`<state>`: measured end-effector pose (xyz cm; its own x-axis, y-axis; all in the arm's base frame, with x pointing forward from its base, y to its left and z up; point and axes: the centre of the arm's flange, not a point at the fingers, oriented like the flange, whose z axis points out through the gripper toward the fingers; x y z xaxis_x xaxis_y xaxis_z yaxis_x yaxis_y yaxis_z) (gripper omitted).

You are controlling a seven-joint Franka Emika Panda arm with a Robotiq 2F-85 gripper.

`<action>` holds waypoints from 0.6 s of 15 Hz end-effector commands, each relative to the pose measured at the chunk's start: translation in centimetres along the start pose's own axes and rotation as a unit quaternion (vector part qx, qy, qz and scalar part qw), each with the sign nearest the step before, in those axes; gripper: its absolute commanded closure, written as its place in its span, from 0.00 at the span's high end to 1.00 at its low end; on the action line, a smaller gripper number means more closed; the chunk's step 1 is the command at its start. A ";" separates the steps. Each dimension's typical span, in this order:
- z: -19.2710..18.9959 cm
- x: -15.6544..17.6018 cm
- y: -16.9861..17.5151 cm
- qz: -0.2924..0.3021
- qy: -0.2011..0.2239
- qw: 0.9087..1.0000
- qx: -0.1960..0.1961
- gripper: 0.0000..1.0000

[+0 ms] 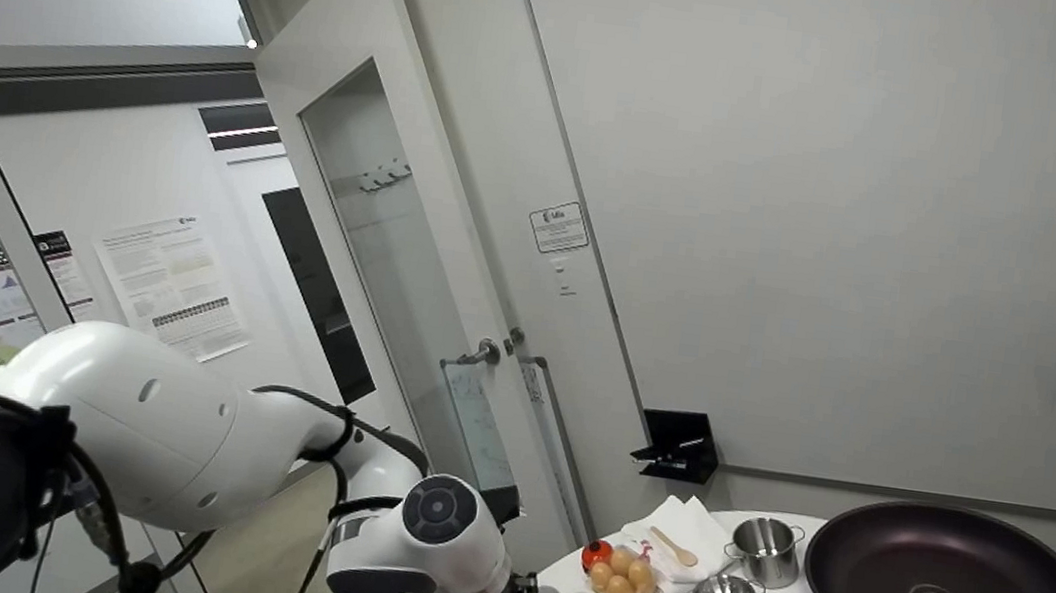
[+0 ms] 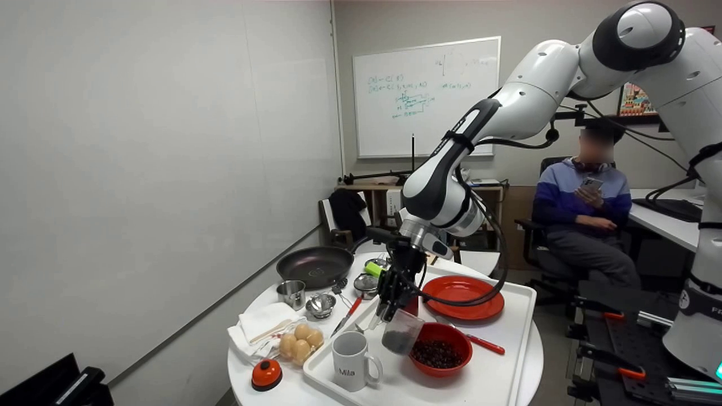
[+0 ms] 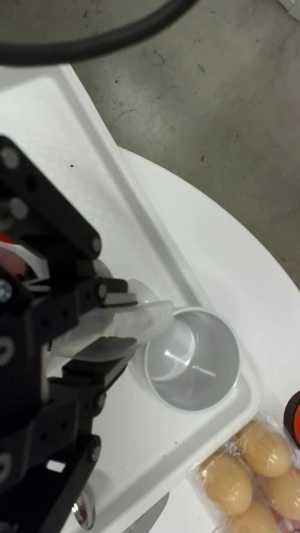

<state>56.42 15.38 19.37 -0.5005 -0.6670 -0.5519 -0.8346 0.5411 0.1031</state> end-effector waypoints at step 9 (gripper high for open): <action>-3.3 3.3 -0.8 -0.070 -0.118 0.988 -0.077 0.10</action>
<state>55.70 13.55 20.76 -0.3369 -0.6352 -0.6950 -0.9196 0.3804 0.0981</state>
